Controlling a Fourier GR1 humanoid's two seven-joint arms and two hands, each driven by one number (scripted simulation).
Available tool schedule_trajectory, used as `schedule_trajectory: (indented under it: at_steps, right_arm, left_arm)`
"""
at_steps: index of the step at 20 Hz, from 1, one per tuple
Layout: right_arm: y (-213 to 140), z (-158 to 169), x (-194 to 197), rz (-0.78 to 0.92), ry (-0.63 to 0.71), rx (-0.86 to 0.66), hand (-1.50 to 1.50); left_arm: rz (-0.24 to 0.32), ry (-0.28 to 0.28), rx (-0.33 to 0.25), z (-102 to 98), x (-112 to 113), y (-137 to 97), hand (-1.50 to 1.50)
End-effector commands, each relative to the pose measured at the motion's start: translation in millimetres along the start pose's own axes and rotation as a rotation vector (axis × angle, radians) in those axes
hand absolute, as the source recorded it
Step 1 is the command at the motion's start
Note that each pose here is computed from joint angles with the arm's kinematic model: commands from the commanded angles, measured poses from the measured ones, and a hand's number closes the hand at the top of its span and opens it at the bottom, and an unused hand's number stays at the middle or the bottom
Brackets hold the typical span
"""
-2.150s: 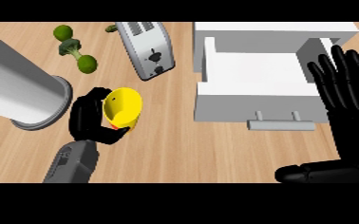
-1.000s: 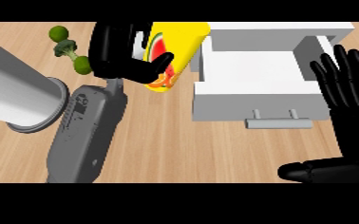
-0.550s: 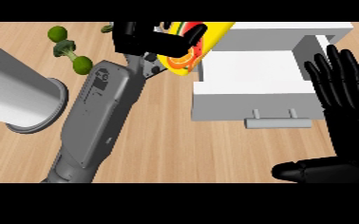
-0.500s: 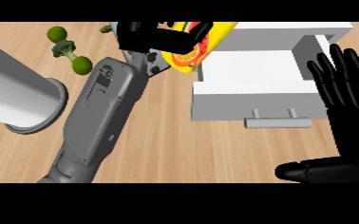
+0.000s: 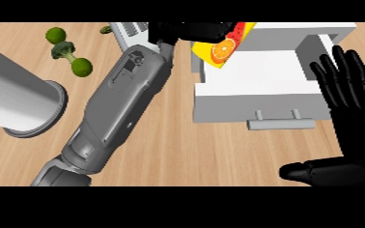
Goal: Pick up the cup, place it into the drawer and close the drawer
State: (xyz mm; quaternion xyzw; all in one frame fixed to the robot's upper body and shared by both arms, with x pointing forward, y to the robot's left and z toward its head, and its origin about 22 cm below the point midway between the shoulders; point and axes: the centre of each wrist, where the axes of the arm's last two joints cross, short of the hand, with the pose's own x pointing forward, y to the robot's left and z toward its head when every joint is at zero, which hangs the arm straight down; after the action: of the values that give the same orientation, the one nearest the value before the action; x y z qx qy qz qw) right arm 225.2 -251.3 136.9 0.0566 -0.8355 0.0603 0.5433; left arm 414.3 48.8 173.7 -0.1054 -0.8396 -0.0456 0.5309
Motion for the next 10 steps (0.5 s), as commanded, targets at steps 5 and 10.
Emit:
schedule_trajectory:
  at_steps: [5, 10]
  right_arm:
    - [-8, -19, 5, -0.013, -0.034, 0.018, -1.50]
    - [-6, 4, -16, -0.016, -0.010, 0.026, -1.50]
  left_arm:
    - [-0.062, 0.058, 0.014, -4, -23, -22, 1.50]
    - [-0.076, 0.109, -0.017, -13, -30, -18, 1.50]
